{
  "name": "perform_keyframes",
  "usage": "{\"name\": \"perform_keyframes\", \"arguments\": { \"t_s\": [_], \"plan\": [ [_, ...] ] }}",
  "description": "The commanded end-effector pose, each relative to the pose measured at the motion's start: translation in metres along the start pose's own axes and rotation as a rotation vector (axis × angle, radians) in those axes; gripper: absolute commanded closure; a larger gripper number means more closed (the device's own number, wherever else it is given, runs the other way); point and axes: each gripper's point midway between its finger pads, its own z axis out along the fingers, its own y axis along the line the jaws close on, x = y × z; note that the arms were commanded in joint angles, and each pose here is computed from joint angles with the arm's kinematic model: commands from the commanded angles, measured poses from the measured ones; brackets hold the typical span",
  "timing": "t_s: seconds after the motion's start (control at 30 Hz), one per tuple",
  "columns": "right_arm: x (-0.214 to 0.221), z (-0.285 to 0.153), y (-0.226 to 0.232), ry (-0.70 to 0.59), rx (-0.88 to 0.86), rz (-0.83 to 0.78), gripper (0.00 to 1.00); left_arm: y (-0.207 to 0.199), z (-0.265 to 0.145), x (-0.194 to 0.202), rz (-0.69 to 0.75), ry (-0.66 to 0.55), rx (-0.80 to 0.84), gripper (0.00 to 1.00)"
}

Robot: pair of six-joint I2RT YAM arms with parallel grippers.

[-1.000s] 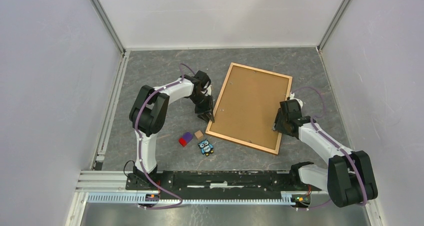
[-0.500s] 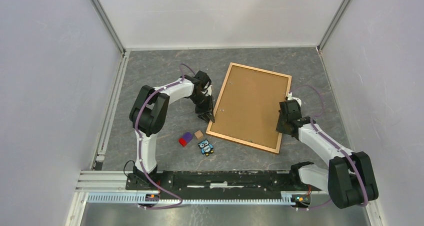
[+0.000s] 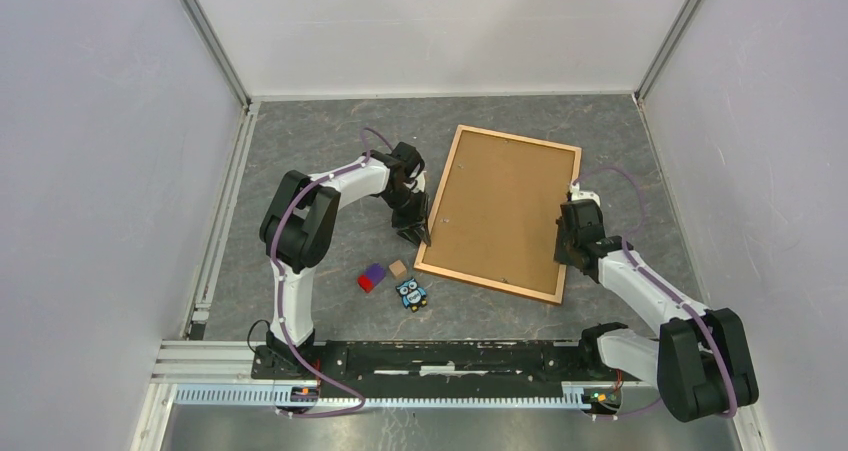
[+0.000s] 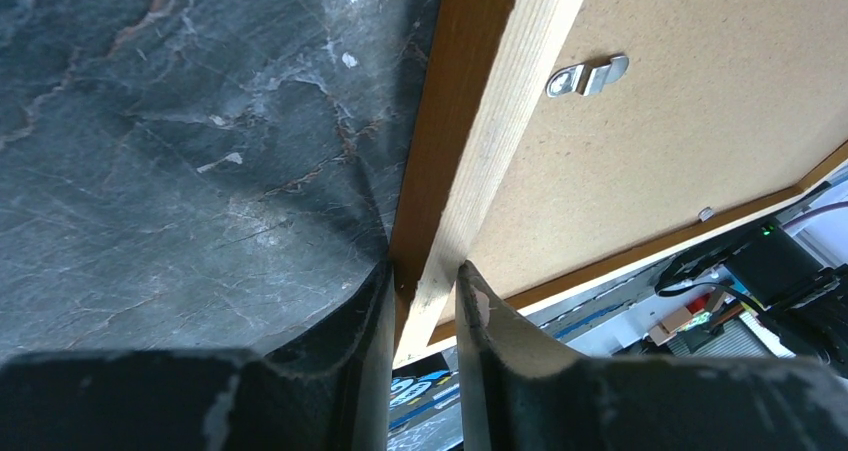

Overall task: Put the photo into the frame
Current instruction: Install the photo frame at the center of the board, then adjust the photo frame at the center of the board.

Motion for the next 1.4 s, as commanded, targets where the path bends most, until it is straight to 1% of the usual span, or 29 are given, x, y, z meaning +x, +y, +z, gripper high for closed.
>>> {"name": "perform_keyframes", "arguments": {
  "t_s": [0.0,0.03,0.1,0.2,0.27,0.47,0.63,0.77,0.87,0.97,1.0,1.1,1.17,1.2,1.23,1.27,1.37],
  "plan": [
    [-0.021,-0.005,-0.003,-0.044,0.014,-0.057,0.60,-0.015,-0.016,-0.002,0.006,-0.030,0.047,0.68],
    [-0.022,-0.005,-0.001,-0.040,0.010,-0.056,0.53,-0.015,-0.016,-0.002,0.007,-0.030,0.048,0.68],
    [-0.027,-0.004,0.003,-0.043,-0.011,-0.051,0.45,-0.015,-0.017,-0.001,0.010,-0.032,0.047,0.68],
    [-0.035,0.000,0.005,-0.052,-0.025,-0.032,0.37,-0.016,-0.017,-0.001,0.010,-0.032,0.048,0.68],
    [-0.043,0.004,0.007,-0.056,-0.033,-0.025,0.34,-0.017,-0.017,-0.001,0.013,-0.031,0.052,0.68],
    [-0.071,0.022,0.017,-0.059,-0.055,-0.015,0.32,-0.026,-0.015,0.006,0.037,-0.022,0.059,0.68],
    [-0.098,0.042,0.046,-0.067,-0.153,-0.014,0.31,-0.046,-0.002,0.024,0.084,0.001,0.085,0.68],
    [-0.111,0.064,0.064,-0.037,-0.207,-0.053,0.30,-0.070,0.012,0.048,0.138,0.028,0.099,0.67],
    [-0.126,0.078,0.072,-0.051,-0.223,-0.094,0.28,-0.091,0.021,0.067,0.172,0.024,0.109,0.67],
    [-0.147,0.087,0.088,-0.050,-0.277,-0.132,0.27,-0.110,0.024,0.077,0.194,0.009,0.116,0.66],
    [-0.151,0.088,0.089,-0.038,-0.276,-0.140,0.27,-0.115,0.023,0.080,0.191,0.001,0.120,0.65],
    [-0.169,0.077,0.088,-0.065,-0.269,-0.149,0.25,-0.122,0.013,0.080,0.198,-0.042,0.130,0.52],
    [-0.173,0.059,0.085,-0.096,-0.267,-0.176,0.23,-0.124,-0.002,0.079,0.211,-0.089,0.130,0.39],
    [-0.171,0.050,0.082,-0.108,-0.250,-0.204,0.19,-0.125,-0.009,0.078,0.221,-0.112,0.126,0.34],
    [-0.170,0.038,0.081,-0.128,-0.238,-0.238,0.08,-0.127,-0.019,0.078,0.235,-0.137,0.126,0.29],
    [-0.164,0.029,0.079,-0.130,-0.220,-0.262,0.02,-0.128,-0.027,0.077,0.251,-0.162,0.121,0.24],
    [-0.141,0.001,0.077,-0.120,-0.242,-0.284,0.02,-0.131,-0.058,0.072,0.285,-0.253,0.108,0.14]
  ]
}}
